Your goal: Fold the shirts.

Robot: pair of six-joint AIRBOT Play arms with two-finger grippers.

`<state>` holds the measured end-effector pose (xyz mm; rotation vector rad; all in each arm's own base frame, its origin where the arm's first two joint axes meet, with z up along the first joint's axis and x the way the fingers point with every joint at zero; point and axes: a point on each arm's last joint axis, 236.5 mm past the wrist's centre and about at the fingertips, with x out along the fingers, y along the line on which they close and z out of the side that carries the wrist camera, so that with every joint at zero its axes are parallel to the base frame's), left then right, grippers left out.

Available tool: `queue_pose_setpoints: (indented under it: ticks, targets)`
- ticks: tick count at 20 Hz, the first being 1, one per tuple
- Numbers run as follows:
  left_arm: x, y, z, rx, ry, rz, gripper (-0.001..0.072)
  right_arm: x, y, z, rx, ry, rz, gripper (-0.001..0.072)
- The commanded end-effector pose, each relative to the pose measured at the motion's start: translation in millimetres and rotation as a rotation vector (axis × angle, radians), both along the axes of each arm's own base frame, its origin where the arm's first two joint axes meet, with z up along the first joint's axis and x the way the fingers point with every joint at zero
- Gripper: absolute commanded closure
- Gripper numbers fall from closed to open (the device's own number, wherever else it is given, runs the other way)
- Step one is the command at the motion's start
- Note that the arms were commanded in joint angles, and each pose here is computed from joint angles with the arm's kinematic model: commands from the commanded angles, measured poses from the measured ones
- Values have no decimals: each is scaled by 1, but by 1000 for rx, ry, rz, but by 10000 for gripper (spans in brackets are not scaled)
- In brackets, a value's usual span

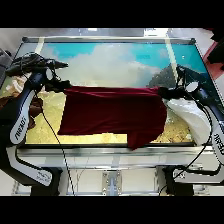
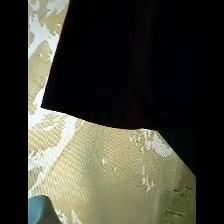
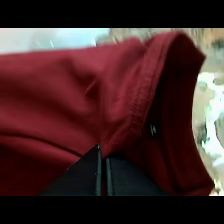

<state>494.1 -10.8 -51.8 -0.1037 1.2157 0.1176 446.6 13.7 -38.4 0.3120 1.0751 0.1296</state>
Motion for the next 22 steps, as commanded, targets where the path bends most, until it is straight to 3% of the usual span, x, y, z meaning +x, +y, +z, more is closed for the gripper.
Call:
queue_pose_setpoints:
  ticks: [1, 9, 10, 11, 12, 17, 20, 22]
  targets:
    - [-30, 3, -27, 25, 109, -16, 703, -27, -2, -29, -27, 96, -1, 684]
    - [-30, -6, -36, -19, 93, -7, 700, -36, -3, -43, -30, 113, -12, 657]
    - [-28, -6, -35, -15, 89, -9, 673, -34, -4, -41, -30, 106, -14, 571]
    - [-24, -3, -30, -1, 75, -13, 520, -32, -3, -36, -28, 99, -12, 456]
    - [-17, 0, -19, 10, 48, -15, 435, -29, -3, -27, -27, 89, -4, 427]
    - [23, 18, 150, 102, -357, -28, 435, -19, -25, 95, -190, -133, 37, 427]
    - [-14, 33, 224, 168, -500, -28, 435, -64, -41, 128, -251, -156, 0, 427]
    - [-55, 44, 203, 219, -450, -32, 435, -119, -47, 88, -205, -27, -54, 405]
